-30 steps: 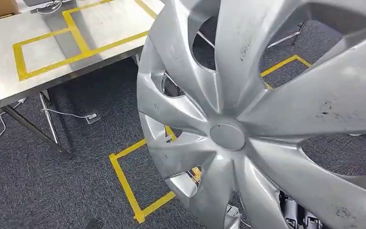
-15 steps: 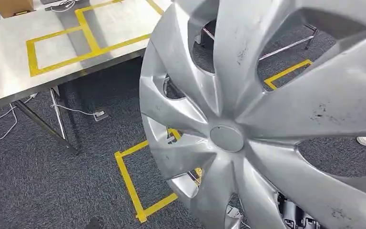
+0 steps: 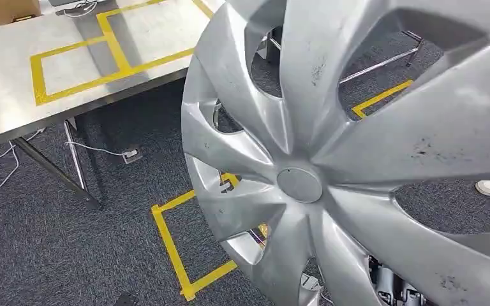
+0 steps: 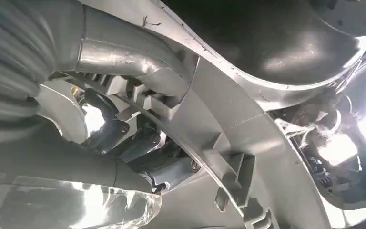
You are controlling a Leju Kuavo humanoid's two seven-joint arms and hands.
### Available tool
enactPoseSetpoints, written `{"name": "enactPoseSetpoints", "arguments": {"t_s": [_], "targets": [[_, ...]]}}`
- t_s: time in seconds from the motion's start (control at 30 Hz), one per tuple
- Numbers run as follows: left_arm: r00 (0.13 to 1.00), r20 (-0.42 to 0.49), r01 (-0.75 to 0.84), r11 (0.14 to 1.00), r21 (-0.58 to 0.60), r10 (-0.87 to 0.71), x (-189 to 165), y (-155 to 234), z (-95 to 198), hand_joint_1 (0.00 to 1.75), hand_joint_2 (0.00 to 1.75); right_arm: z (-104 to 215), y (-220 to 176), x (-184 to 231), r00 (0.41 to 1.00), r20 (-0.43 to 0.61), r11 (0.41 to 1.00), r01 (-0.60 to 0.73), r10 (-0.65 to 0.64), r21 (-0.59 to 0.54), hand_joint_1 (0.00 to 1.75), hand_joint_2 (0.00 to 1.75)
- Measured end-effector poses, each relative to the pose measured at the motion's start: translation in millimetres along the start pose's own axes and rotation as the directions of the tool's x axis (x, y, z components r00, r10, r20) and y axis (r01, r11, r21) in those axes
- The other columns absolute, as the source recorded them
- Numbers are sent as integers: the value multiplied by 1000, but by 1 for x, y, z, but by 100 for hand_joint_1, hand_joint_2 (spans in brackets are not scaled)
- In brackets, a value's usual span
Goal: Take the parts from the cabinet and place them on the table.
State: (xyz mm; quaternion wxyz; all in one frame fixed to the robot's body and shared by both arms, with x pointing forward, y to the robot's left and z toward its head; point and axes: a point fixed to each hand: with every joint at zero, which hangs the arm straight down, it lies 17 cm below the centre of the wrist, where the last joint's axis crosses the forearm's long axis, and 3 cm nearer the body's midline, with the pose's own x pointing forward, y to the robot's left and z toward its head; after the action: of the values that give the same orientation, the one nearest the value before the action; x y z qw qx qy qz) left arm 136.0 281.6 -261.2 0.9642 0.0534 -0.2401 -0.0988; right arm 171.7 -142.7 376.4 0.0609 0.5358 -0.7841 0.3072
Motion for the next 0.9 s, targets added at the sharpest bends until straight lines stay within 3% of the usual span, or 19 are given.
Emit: {"name": "enactPoseSetpoints", "arguments": {"t_s": [0.9], "targets": [[1000,-2,11,1000,3,-11,-4,0,1,0,175,2,1,1,1000,6,1000,14,-14,-10,175,175]]}}
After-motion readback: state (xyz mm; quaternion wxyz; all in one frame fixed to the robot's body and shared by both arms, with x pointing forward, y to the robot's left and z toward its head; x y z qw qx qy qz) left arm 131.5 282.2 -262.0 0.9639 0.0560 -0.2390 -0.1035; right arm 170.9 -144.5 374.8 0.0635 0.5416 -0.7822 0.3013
